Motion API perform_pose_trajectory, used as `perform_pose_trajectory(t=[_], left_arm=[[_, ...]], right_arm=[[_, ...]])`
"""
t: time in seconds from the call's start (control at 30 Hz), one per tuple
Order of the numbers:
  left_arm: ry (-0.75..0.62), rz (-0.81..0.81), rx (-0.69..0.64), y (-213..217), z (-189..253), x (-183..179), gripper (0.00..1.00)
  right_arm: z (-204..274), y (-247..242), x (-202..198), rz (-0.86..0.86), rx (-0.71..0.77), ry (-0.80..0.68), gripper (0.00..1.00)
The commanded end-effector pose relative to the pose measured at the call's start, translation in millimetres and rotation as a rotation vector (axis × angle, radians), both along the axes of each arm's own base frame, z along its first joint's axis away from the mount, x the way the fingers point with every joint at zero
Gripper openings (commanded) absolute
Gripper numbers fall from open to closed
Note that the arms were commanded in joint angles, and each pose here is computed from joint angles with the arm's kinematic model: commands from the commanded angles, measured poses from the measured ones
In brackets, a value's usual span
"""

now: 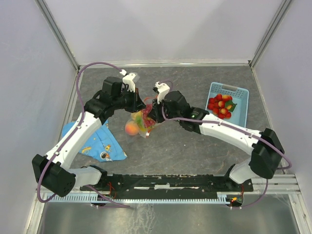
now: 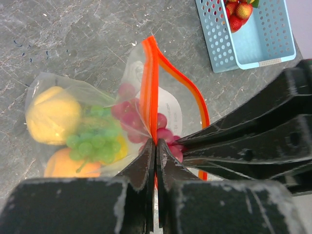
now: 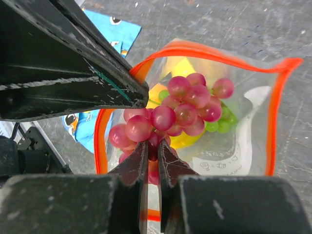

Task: Place the food in the zip-top bag and seal the zipper
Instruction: Place the fake fruit in the zipper food storage bag.

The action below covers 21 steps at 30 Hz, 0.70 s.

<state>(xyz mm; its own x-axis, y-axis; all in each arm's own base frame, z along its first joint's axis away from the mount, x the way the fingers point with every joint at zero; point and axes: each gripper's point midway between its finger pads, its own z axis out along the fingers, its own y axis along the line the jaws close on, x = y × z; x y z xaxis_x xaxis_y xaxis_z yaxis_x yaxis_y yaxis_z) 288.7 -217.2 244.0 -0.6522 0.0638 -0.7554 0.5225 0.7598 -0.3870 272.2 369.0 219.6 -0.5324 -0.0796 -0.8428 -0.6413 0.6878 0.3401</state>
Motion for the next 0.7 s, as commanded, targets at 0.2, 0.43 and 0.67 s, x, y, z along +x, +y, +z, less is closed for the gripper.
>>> perform_pose_trajectory(t=[0.2,0.43,0.67], left_arm=[[-0.059,-0.024,-0.061,-6.8,20.5,0.4,0.03],[-0.061,-0.026,-0.062,-6.8,21.1,0.0,0.03],[-0.059,-0.025,-0.063,-7.3,20.8,0.2,0.03]], right_arm=[[-19.1,44.2,-13.2,0.167,0.09,0.089,0.04],[-50.0,55.2,-16.7,0.197,0.102,0.149,0.1],[-48.9,60.2,-19.3,0.219,0.13,0.154,0.3]])
